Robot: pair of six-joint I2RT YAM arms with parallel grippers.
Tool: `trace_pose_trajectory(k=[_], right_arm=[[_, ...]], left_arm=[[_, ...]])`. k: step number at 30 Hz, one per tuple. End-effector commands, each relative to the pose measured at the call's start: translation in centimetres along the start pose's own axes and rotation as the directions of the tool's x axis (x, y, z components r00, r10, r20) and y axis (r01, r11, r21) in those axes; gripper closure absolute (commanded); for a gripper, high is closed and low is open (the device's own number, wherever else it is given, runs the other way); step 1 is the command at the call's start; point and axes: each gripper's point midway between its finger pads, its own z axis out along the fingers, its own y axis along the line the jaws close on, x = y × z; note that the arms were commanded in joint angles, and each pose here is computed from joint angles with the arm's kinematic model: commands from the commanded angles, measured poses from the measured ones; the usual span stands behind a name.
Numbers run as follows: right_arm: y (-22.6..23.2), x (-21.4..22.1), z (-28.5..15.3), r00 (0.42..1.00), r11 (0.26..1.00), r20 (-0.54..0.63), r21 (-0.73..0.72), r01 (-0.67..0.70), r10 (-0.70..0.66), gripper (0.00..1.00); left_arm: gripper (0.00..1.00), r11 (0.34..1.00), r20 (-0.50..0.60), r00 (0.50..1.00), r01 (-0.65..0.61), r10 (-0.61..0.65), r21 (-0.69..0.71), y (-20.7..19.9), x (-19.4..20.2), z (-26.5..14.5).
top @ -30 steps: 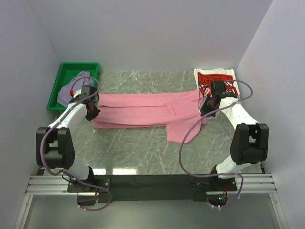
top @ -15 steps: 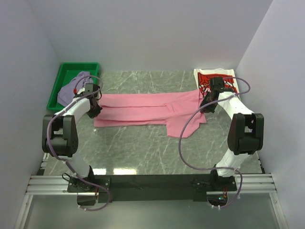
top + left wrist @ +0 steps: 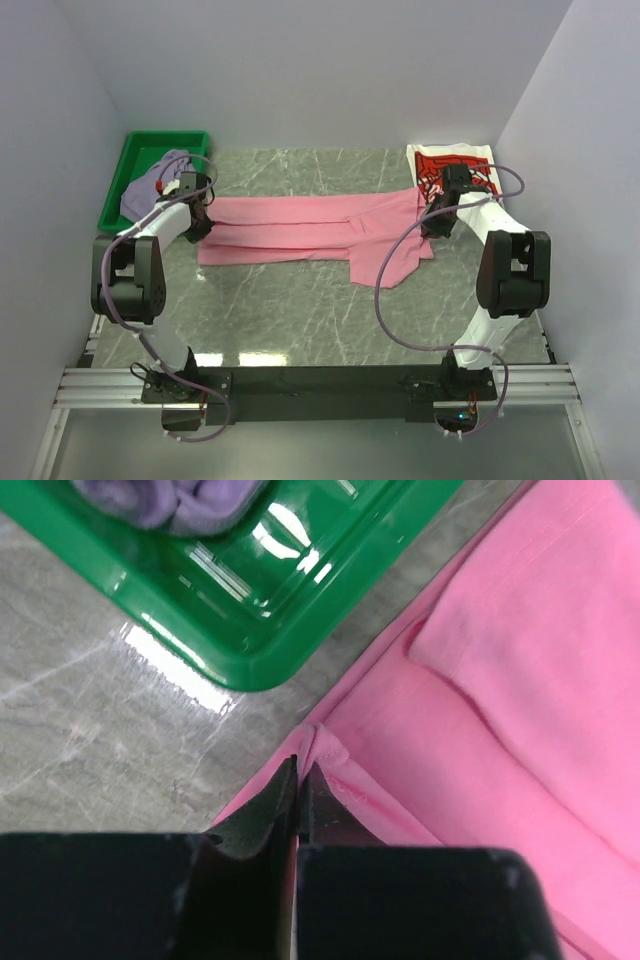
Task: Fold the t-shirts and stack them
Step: Fold the tshirt
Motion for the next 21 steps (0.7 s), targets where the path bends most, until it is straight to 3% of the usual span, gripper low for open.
trace_pose_trajectory(k=[1, 4, 7, 8, 10, 11, 13, 17, 21], right_arm=[[0.3, -2.1, -0.6, 0.997, 1.000, 0.073, -0.012, 0.014, -0.013, 0.86], [0.6, -2.6, -1.3, 0.995, 1.000, 0.099, -0.021, 0.018, -0.016, 0.85], [0.7, -3.1, -2.3, 0.990, 0.999, 0.139, -0.028, 0.022, -0.018, 0.74], [0.7, -3.0, -2.5, 0.989, 0.999, 0.146, -0.028, 0.024, -0.019, 0.69], [1.0, -3.4, -3.7, 0.983, 0.998, 0.182, -0.049, 0.029, -0.020, 0.63], [0.9, -3.3, -4.1, 0.982, 0.998, 0.188, -0.052, 0.029, -0.019, 0.59], [1.0, -3.4, -5.5, 0.977, 0.997, 0.215, -0.068, 0.029, -0.013, 0.55], [1.2, 0.2, -5.7, 0.987, 0.991, 0.159, -0.128, 0.023, -0.002, 0.45], [1.5, 5.3, -4.8, 0.998, 0.980, 0.068, -0.198, 0.023, -0.010, 0.44]], left_arm=[[0.97, 1.000, 0.089, 0.996, 0.001, -0.002, 0.017, -1.2, -3.0, 0.0], [0.95, 1.000, 0.094, 0.996, -0.005, 0.002, 0.028, -1.5, -3.3, 0.1], [0.82, 0.999, 0.101, 0.995, -0.014, 0.009, 0.053, -2.3, -3.8, 0.0], [0.71, 0.998, 0.105, 0.994, -0.016, 0.010, 0.060, -2.5, -3.9, -0.1], [0.61, 0.997, 0.125, 0.992, -0.014, 0.004, 0.079, -2.9, -4.8, -0.9], [0.50, 0.995, 0.141, 0.990, -0.009, -0.004, 0.095, -3.2, -5.4, -1.5], [0.40, 0.992, 0.159, 0.987, -0.017, -0.003, 0.124, -3.8, -6.2, -2.7], [0.11, 0.979, 0.230, 0.973, -0.052, 0.005, 0.198, -5.4, -7.6, -7.6], [0.01, 0.954, 0.261, 0.964, -0.119, 0.046, 0.274, -6.2, -6.1, -12.0]])
